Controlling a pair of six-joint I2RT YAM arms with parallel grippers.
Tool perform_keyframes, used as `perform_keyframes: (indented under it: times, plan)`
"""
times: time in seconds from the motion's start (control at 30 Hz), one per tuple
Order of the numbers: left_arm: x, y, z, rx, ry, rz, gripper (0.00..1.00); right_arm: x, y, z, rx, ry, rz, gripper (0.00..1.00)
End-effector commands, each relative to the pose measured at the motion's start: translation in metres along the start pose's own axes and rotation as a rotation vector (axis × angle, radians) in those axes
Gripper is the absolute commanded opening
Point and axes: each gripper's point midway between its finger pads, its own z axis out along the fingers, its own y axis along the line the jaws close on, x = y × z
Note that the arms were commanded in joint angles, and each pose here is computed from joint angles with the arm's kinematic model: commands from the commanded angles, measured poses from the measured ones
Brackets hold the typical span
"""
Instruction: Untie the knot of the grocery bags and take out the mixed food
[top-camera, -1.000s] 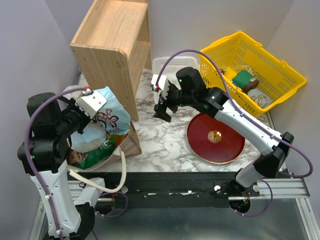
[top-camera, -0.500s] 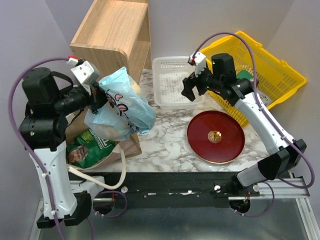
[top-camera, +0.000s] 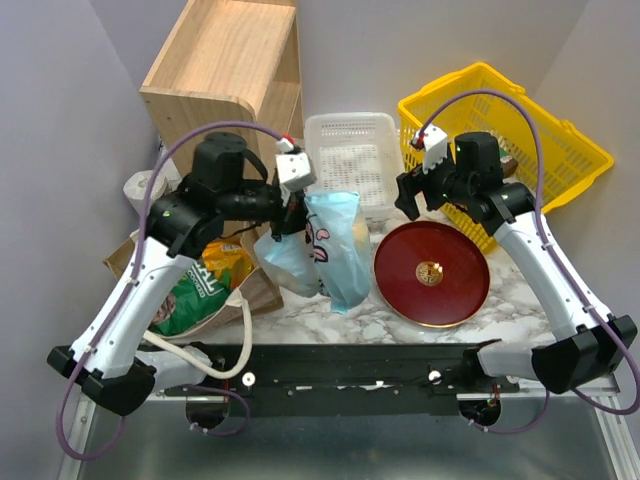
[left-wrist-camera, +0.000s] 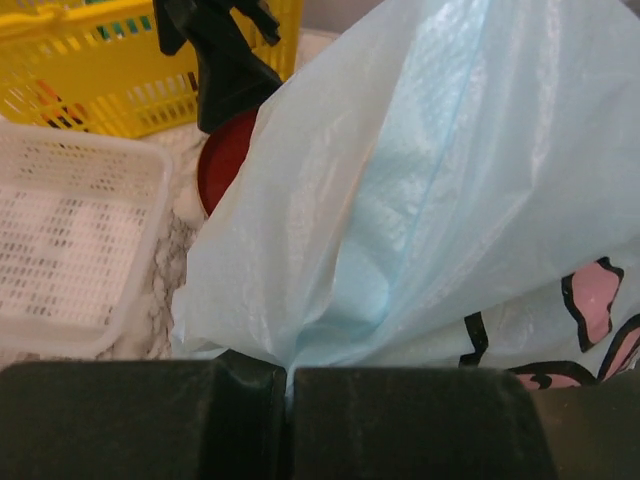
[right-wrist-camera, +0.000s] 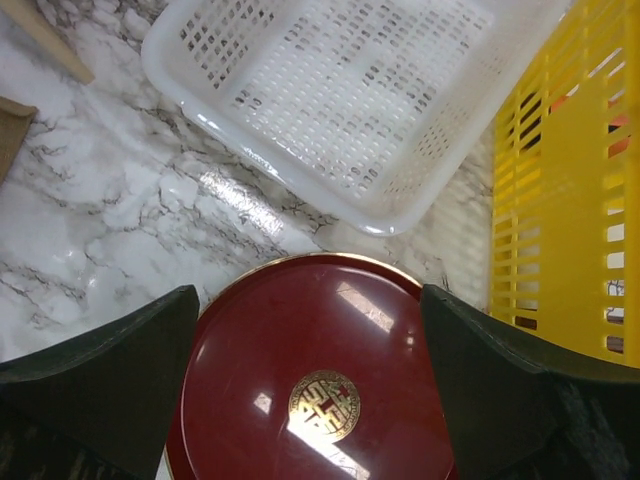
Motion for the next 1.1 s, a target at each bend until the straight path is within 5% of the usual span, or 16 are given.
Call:
perform_keyframes:
  times: [0.0, 0.5, 0.73, 0.9, 0.93, 1.03, 1.07]
  plan:
    - [0.050, 0.028, 0.028, -0.083, 0.113, 0.019, 0.00, 0.016, 0.000, -0.014, 0.024, 0.026, 0.000, 1.00]
    - [0.238, 0.037, 0.003, -0.204, 0.605, -0.084, 0.00, 0.043, 0.010, -0.025, 0.012, 0.045, -0.003, 1.00]
    - [0.284, 0.009, -0.020, -0.137, 0.729, -0.135, 0.00, 0.046, 0.018, -0.019, -0.032, 0.048, 0.018, 1.00]
    - [0.284, 0.029, -0.015, -0.193, 0.724, -0.087, 0.00, 0.043, 0.020, -0.017, -0.050, 0.042, 0.020, 1.00]
    - [0.279, 0.038, -0.011, -0.219, 0.714, -0.071, 0.26, 0.045, 0.021, -0.016, -0.054, 0.048, 0.023, 1.00]
    - [0.267, 0.072, 0.004, -0.289, 0.710, -0.034, 0.53, 0.044, 0.023, -0.014, -0.066, 0.048, 0.031, 1.00]
    - [0.265, 0.079, 0.009, -0.304, 0.710, -0.041, 0.69, 0.044, 0.023, -0.014, -0.069, 0.049, 0.035, 1.00]
